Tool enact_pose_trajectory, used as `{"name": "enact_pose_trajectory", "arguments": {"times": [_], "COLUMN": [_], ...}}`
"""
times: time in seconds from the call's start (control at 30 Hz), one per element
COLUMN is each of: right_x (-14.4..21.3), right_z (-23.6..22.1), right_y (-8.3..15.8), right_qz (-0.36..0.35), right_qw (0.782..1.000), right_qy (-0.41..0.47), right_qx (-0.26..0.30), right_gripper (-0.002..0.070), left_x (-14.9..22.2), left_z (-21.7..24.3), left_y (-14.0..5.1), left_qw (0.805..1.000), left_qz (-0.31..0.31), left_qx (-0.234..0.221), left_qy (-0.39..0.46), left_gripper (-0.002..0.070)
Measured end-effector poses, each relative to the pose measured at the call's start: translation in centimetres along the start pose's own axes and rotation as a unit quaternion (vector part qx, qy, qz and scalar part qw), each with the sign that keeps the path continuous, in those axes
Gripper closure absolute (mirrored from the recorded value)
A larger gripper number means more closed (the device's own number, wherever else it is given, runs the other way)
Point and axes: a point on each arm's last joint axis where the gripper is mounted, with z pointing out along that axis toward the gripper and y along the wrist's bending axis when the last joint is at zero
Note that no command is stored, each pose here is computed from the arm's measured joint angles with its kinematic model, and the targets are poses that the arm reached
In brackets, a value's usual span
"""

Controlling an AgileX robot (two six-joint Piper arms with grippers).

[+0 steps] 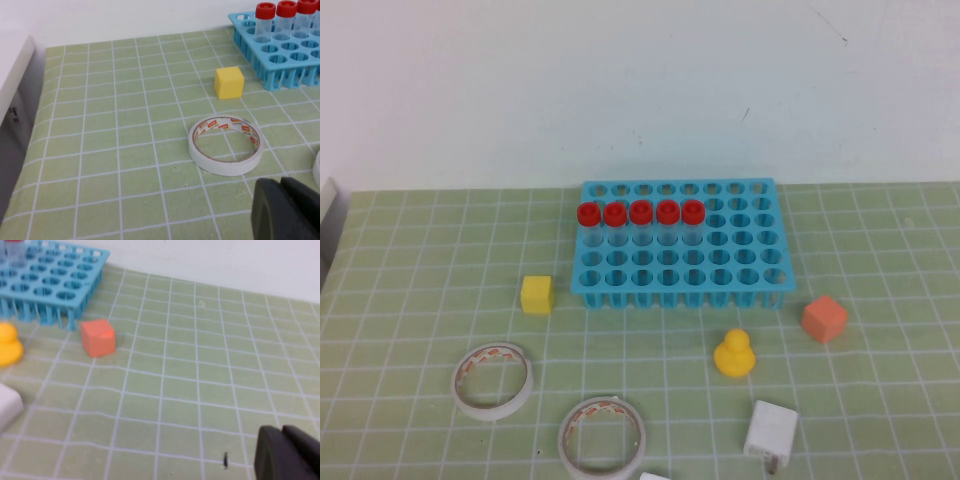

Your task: Place the test tubes

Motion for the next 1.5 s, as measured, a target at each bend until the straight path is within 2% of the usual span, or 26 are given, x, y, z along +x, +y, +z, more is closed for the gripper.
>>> {"name": "enact_pose_trajectory", "arguments": {"times": [0.13,1.5], "right_x": [0.04,0.07], "right_z": [0.02,0.01], "right_y": [-0.11,-0.30], "right_qz": [0.053,0.062], "right_qw": [0.999,0.998], "right_qy": [0.000,0.001], "right_qx": [0.006,0.017], "right_gripper": [0.0678,0.0678], "left_x": [0.00,0.00], "left_z": [0.00,0.00], "left_y": [0.00,0.00], "left_qw": [1.000,1.000], "left_qz": [0.000,0.000], "left_qx": [0.000,0.000], "left_qy": [0.000,0.000], "left_gripper": [0.0676,0.0676]}}
